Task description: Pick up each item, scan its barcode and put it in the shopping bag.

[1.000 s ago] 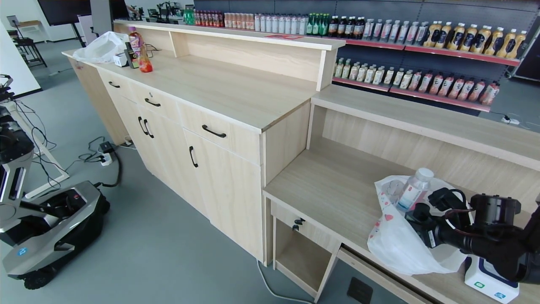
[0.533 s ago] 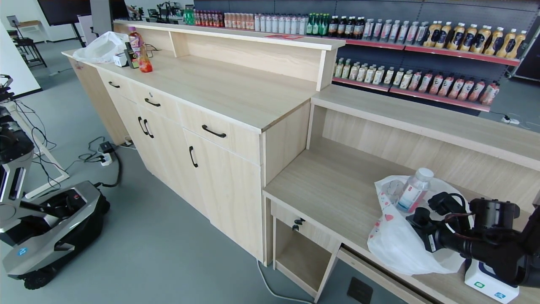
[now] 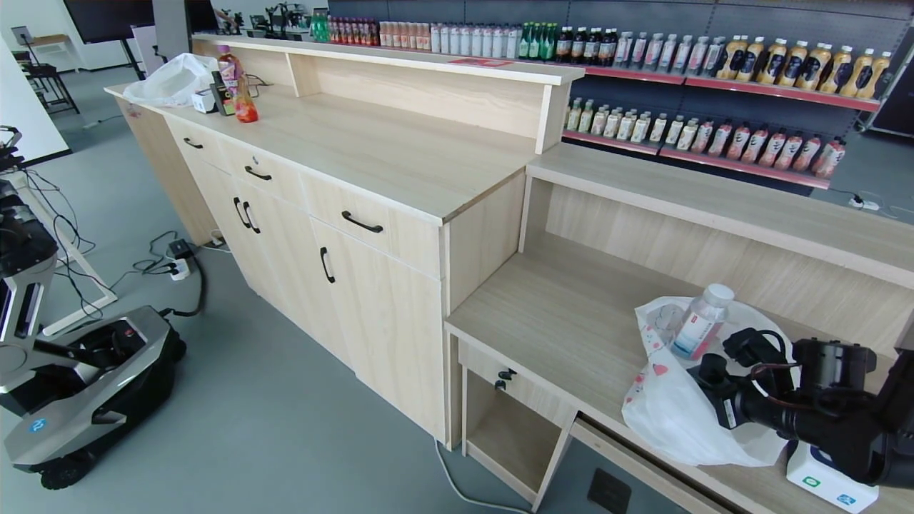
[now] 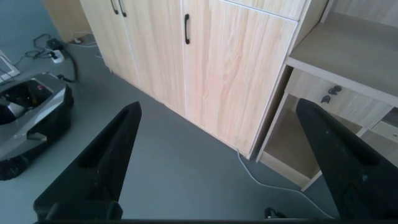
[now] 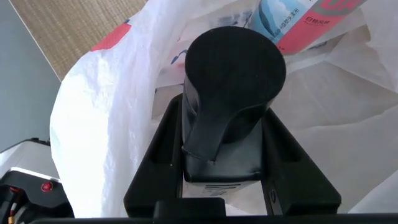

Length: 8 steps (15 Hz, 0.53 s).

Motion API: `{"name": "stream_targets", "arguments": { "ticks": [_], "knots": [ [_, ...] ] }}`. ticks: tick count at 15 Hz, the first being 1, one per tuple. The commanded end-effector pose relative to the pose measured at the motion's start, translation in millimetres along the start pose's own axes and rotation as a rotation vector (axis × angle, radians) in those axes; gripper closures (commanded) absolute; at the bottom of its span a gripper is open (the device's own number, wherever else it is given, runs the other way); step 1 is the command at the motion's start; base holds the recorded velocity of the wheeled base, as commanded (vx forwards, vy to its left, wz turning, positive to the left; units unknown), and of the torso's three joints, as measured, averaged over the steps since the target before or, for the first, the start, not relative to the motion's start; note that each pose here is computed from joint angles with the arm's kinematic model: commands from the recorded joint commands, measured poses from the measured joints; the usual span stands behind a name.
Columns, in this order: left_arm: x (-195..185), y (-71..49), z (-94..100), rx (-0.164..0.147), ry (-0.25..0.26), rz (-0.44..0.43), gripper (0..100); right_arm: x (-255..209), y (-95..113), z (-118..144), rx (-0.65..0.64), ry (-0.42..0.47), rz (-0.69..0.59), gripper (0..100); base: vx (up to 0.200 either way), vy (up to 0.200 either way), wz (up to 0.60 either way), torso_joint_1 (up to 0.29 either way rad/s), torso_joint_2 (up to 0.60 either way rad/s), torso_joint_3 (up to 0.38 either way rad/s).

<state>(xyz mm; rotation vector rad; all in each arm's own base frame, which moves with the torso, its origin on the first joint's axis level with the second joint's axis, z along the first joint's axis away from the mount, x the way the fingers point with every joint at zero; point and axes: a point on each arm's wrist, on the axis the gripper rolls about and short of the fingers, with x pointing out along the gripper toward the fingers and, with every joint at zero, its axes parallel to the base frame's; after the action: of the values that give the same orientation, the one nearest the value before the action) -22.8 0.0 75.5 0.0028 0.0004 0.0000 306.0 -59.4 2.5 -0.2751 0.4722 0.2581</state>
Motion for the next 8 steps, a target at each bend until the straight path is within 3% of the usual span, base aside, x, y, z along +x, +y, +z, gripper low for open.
{"name": "stream_targets", "arguments": {
  "ticks": [1,4,5,8],
  "knots": [
    [0.0,0.0,0.0,-0.001,0.000,0.000,0,0.8,0.4,-1.4,0.001,0.001,0.001,100,0.000,0.000,0.00,0.000,0.00,0.000],
    [0.0,0.0,0.0,0.000,0.000,0.000,0,2.2,0.5,-4.2,0.001,0.004,0.001,100,0.000,0.000,0.00,0.000,0.00,0.000],
    [0.0,0.0,0.0,0.000,0.000,0.000,0,2.5,0.6,-4.6,0.003,0.005,0.001,0,0.000,0.000,0.00,0.000,0.00,0.000],
    [0.0,0.0,0.0,0.000,0.000,0.000,0,1.1,0.0,-2.0,-0.001,-0.005,-0.002,0,0.000,0.000,0.00,0.000,0.00,0.000]
  ]
}}
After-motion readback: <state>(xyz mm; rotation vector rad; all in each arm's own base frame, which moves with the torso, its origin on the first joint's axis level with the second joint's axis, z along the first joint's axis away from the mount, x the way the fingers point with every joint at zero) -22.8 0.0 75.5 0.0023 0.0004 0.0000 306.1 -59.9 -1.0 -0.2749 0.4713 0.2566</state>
